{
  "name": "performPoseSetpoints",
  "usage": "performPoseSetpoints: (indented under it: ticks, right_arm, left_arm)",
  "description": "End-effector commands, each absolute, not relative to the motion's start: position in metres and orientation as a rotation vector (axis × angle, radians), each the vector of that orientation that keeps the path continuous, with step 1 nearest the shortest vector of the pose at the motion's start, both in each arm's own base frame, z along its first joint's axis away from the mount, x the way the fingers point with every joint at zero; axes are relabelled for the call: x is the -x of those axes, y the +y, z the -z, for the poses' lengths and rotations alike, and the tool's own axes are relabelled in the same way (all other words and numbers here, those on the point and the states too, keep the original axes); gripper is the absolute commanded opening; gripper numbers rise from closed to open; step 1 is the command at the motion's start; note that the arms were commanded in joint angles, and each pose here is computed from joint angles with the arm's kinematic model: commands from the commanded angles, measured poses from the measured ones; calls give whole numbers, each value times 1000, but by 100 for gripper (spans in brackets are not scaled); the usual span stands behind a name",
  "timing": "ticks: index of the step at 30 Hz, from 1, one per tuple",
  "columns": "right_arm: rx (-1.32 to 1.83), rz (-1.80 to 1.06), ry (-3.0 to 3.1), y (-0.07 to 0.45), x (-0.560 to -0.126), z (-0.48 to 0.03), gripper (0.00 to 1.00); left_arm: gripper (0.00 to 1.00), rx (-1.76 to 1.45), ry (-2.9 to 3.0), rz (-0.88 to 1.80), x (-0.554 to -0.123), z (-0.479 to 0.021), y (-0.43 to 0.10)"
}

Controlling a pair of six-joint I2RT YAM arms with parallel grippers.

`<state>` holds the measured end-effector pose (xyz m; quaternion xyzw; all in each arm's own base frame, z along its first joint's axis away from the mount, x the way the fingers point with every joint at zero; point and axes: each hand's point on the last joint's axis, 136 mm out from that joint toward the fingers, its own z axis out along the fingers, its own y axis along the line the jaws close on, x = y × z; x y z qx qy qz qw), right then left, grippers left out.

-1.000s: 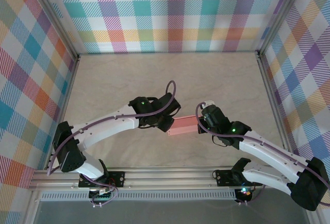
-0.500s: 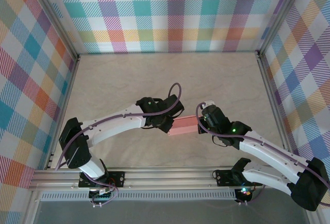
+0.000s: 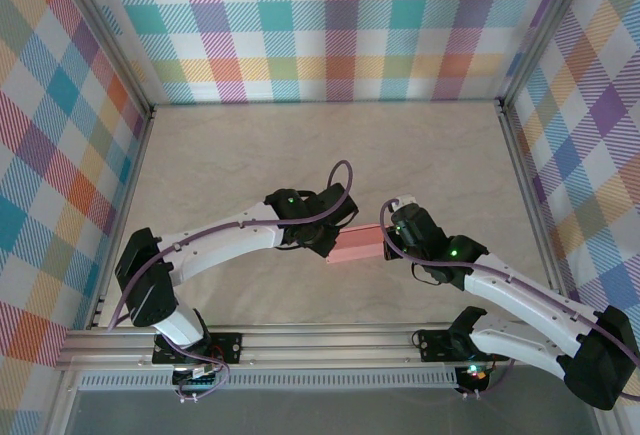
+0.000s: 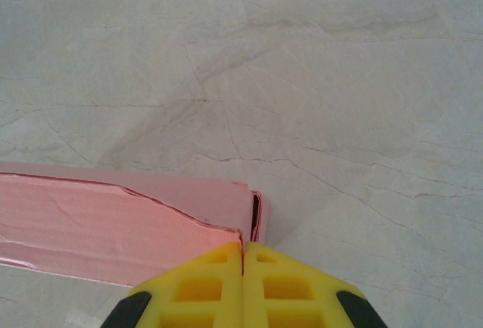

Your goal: Fold the paper box

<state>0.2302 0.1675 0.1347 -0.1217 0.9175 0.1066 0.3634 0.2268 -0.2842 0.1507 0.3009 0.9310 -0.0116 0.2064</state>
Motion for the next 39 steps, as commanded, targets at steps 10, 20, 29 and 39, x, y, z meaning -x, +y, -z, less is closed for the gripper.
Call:
performPoseSetpoints:
  ticks: [10, 20, 29, 39]
  right_arm:
    - [296, -307, 2384, 168, -224, -139, 0]
    - [287, -316, 2382, 169, -224, -140, 0]
    - [279, -322, 2385, 169, -223, -139, 0]
    - [279, -336, 2386, 171, -223, -139, 0]
  left_arm:
    - [20, -828, 2613, 19, -226, -143, -284]
    - [19, -826, 2619, 12, -225, -140, -282]
    - [13, -832, 2633, 15, -223, -135, -282]
    - [0, -784, 2636, 39, -224, -138, -285]
